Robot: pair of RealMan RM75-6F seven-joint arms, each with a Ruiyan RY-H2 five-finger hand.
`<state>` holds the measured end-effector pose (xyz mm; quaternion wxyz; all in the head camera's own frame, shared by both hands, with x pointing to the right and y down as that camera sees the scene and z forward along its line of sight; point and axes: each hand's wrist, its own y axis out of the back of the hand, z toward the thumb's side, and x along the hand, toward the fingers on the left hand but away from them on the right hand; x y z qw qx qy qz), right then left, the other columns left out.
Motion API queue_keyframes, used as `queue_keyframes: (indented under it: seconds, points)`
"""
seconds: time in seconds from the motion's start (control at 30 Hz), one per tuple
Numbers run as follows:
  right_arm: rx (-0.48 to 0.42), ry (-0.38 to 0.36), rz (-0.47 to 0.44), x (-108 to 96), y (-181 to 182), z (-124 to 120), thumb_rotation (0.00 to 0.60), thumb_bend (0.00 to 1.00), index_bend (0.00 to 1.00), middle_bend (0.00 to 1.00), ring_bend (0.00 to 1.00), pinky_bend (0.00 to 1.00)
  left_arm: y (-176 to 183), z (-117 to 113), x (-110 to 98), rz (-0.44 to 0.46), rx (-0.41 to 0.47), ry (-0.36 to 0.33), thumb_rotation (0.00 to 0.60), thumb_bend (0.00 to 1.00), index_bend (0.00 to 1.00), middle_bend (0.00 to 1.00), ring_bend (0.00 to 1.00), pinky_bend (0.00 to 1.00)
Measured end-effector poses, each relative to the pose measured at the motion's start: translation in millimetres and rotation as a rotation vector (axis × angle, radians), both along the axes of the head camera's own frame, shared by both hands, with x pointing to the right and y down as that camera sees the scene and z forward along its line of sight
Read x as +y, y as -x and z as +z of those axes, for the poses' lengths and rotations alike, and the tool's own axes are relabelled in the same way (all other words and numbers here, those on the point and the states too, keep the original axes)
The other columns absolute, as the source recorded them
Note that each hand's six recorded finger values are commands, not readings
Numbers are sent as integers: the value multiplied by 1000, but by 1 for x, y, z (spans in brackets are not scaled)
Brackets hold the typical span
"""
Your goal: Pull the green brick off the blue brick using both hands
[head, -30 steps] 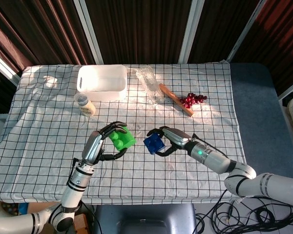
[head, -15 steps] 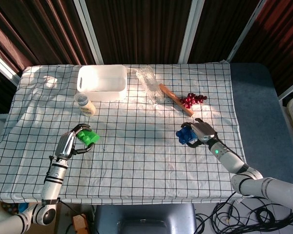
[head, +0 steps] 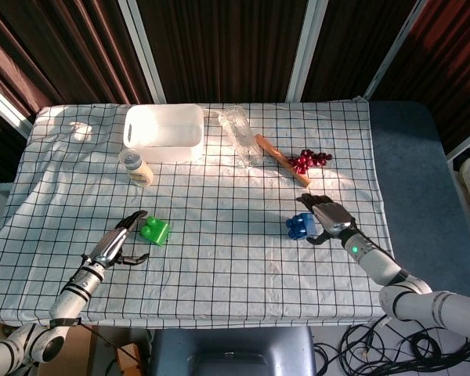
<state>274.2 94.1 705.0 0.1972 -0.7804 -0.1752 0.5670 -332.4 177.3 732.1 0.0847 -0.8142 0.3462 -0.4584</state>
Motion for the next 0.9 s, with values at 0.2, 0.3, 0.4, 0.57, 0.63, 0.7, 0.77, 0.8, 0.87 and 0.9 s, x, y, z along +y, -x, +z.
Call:
queue_keyframes:
  seconds: [0.2, 0.3, 0.4, 0.57, 0.63, 0.7, 0.77, 0.8, 0.87, 0.9]
  points:
    - [-31, -54, 9, 1, -18, -41, 600, 159, 0, 0, 0, 0, 2, -31, -5, 59, 17, -109, 600, 277, 0, 0, 0, 0]
    - [-11, -128, 11, 4, -39, -63, 600, 158, 0, 0, 0, 0, 16, -60, -7, 85, -27, -221, 600, 333, 0, 0, 0, 0]
    - [42, -224, 23, 18, -69, -87, 600, 158, 0, 0, 0, 0, 40, -87, 2, 102, -145, -314, 600, 395, 0, 0, 0, 0]
    - [157, -424, 115, 59, -129, -134, 600, 159, 0, 0, 0, 0, 93, -137, 28, 47, -477, -509, 600, 398, 0, 0, 0, 0]
    - [206, -499, 165, 79, -152, -151, 600, 158, 0, 0, 0, 0, 103, -148, 35, 37, -583, -548, 600, 399, 0, 0, 0, 0]
    - [274, -566, 213, 108, -175, -169, 600, 158, 0, 0, 0, 0, 113, -158, 49, 38, -715, -559, 600, 399, 0, 0, 0, 0]
    - [322, -605, 225, 135, -187, -181, 600, 159, 0, 0, 0, 0, 118, -161, 59, 52, -802, -547, 600, 397, 0, 0, 0, 0]
    - [329, -616, 221, 143, -188, -184, 600, 159, 0, 0, 0, 0, 119, -162, 63, 57, -823, -539, 600, 395, 0, 0, 0, 0]
    - [332, -628, 200, 152, -187, -185, 600, 159, 0, 0, 0, 0, 121, -163, 71, 49, -843, -519, 600, 389, 0, 0, 0, 0]
    - [333, -630, 194, 153, -187, -185, 600, 159, 0, 0, 0, 0, 121, -164, 74, 40, -841, -509, 600, 389, 0, 0, 0, 0]
